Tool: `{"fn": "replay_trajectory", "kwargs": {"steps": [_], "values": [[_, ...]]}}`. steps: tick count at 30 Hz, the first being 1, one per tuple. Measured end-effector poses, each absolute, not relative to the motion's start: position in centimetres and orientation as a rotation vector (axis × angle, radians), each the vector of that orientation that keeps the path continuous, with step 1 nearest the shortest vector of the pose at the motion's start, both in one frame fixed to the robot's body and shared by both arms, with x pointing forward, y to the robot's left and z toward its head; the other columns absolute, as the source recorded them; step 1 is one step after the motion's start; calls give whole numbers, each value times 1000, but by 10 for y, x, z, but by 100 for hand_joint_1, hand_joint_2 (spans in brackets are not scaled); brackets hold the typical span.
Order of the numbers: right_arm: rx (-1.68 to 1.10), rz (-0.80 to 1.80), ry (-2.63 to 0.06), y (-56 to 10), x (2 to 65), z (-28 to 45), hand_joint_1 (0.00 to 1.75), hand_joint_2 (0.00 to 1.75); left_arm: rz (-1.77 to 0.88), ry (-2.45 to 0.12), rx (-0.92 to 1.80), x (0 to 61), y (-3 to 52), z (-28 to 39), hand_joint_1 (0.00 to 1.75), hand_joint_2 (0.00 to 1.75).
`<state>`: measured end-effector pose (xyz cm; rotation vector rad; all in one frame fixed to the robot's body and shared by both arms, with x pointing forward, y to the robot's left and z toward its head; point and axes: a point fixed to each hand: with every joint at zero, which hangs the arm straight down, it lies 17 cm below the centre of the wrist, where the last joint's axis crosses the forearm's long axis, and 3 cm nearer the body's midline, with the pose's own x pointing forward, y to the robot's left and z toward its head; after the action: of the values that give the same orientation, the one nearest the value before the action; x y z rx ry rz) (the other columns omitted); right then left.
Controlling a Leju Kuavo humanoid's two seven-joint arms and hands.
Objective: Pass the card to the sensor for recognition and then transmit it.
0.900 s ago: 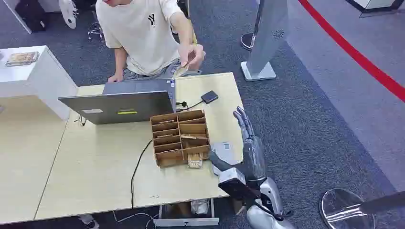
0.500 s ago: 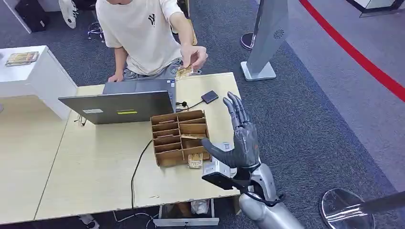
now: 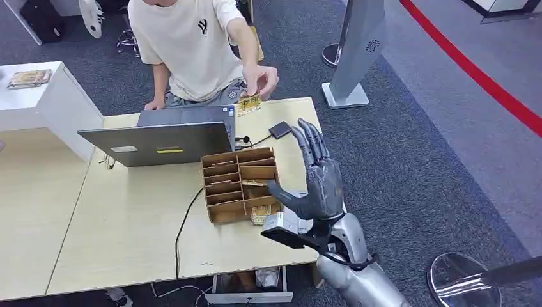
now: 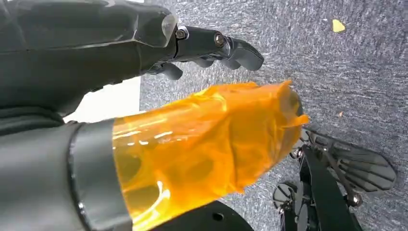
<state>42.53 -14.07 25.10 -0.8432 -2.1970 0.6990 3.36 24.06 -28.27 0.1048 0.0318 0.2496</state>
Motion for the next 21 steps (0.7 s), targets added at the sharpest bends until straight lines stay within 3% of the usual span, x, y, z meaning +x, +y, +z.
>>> {"fn": "replay_trajectory", "kwargs": {"steps": [11, 21], "values": [[-1170, 969, -2169, -119, 483, 280, 0, 175, 161, 23, 86, 37, 242, -283, 0, 0], [-1266, 1063, -2101, -114, 524, 288, 0, 175, 124, 18, 84, 40, 243, -282, 0, 0]]}}
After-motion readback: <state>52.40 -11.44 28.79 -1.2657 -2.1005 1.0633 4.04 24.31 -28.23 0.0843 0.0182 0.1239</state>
